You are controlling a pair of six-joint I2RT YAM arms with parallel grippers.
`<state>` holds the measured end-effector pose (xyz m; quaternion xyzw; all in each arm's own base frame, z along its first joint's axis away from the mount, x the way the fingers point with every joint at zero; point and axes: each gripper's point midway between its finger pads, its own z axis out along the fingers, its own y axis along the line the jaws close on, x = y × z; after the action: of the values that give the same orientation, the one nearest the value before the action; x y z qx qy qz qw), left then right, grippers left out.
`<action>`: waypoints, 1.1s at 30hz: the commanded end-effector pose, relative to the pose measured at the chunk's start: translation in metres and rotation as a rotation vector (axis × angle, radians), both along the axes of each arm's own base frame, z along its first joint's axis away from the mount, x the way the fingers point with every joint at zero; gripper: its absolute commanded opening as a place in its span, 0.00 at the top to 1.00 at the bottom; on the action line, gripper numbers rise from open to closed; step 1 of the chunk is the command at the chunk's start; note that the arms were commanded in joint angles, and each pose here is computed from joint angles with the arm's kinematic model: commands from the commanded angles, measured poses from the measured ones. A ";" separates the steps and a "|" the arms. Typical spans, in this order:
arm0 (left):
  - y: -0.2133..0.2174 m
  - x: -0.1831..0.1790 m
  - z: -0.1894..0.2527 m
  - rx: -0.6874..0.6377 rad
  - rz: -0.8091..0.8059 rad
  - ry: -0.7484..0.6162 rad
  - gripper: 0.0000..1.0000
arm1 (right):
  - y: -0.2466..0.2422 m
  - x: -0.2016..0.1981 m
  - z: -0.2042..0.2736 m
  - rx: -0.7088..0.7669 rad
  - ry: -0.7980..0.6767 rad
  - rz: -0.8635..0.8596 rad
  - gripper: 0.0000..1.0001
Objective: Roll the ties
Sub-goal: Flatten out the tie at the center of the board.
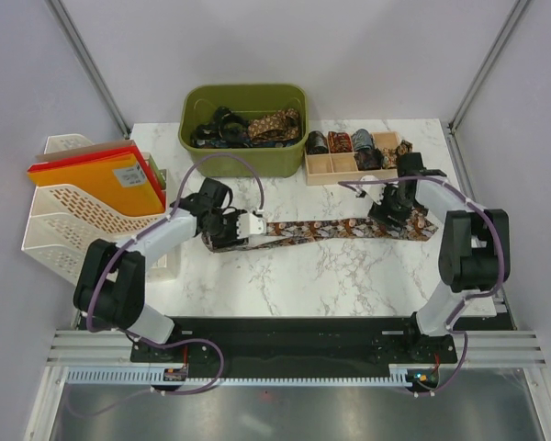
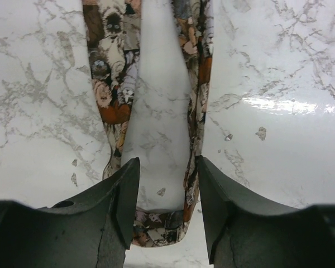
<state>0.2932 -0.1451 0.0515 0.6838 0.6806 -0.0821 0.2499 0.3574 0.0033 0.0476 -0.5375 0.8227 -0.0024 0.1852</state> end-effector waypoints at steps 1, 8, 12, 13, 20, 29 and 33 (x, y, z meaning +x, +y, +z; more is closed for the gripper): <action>-0.007 0.016 0.028 -0.088 0.070 0.016 0.46 | 0.010 0.011 0.009 0.065 0.045 0.080 0.27; 0.008 0.045 0.033 -0.131 0.279 0.144 0.46 | 0.002 0.026 0.006 0.123 0.109 0.047 0.26; 0.021 0.055 0.030 -0.110 0.363 0.199 0.46 | 0.002 0.023 -0.007 0.139 0.183 0.039 0.26; 0.023 0.056 0.029 -0.097 0.378 0.209 0.46 | 0.001 0.019 -0.014 0.134 0.209 0.043 0.26; 0.029 0.041 0.016 -0.061 0.426 0.345 0.46 | -0.003 -0.003 -0.036 0.108 0.287 0.057 0.31; 0.039 0.042 -0.006 0.021 0.395 0.353 0.57 | -0.008 -0.025 -0.050 0.082 0.359 0.050 0.71; 0.035 0.057 0.011 -0.007 0.397 0.302 0.87 | -0.008 -0.031 -0.048 0.078 0.365 0.042 0.82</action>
<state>0.3300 -0.1061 0.0398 0.5103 0.8373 -0.1494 0.1274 0.3562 -0.0051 0.0147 -0.5390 0.8302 0.1042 0.0972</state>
